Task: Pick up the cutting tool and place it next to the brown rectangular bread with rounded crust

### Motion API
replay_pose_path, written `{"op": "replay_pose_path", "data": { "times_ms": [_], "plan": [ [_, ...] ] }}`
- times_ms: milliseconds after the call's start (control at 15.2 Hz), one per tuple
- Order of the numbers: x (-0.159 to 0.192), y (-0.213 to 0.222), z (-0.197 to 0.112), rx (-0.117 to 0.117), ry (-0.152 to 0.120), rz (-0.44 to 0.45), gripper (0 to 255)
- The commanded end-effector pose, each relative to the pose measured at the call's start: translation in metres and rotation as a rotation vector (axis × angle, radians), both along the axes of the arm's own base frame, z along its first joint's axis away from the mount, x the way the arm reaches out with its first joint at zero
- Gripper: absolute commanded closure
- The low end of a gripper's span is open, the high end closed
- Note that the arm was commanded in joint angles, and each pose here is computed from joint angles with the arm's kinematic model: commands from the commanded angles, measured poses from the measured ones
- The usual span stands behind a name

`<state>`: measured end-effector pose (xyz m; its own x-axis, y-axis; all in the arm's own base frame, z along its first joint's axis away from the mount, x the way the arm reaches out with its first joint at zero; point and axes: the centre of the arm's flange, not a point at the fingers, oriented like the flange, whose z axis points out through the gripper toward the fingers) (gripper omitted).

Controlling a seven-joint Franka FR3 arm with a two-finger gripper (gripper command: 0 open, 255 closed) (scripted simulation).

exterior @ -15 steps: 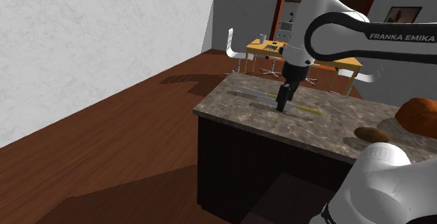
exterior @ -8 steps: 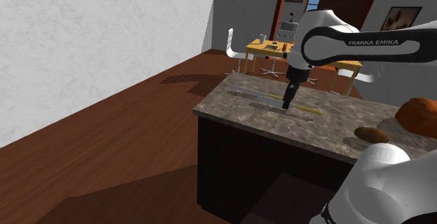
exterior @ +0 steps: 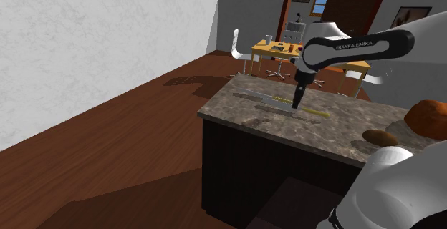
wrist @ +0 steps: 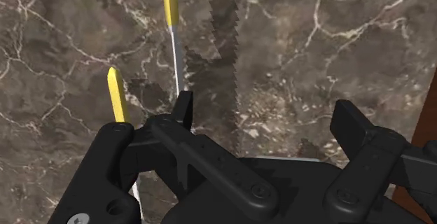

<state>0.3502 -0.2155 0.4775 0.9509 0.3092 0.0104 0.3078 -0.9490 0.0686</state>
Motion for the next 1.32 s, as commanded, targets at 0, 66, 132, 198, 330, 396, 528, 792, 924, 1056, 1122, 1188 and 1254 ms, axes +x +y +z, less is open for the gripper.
{"op": "replay_pose_path", "data": {
  "times_ms": [0, 66, 132, 198, 330, 396, 528, 792, 924, 1056, 1122, 1188, 1254],
  "plan": [
    [0.006, -0.021, -0.011, -0.004, -0.001, 0.027, 0],
    [0.010, -0.033, -0.016, -0.005, -0.001, 0.039, 0],
    [0.015, -0.044, -0.020, -0.006, -0.001, 0.051, 0],
    [0.019, -0.055, -0.025, -0.008, -0.001, 0.063, 0],
    [0.022, -0.062, -0.033, -0.008, -0.001, 0.070, 0],
    [0.022, -0.063, -0.038, -0.008, -0.001, 0.070, 0],
    [0.023, -0.063, -0.049, -0.008, -0.001, 0.070, 0],
    [0.023, -0.065, -0.068, -0.008, -0.001, 0.070, 0],
    [0.023, -0.065, -0.068, -0.008, -0.001, 0.070, 0],
    [0.023, -0.065, -0.068, -0.008, -0.001, 0.070, 0],
    [0.023, -0.065, -0.068, -0.008, -0.001, 0.070, 0],
    [0.023, -0.065, -0.068, -0.008, -0.001, 0.070, 0],
    [0.023, -0.065, -0.068, -0.008, -0.001, 0.070, 0]
  ]
}}
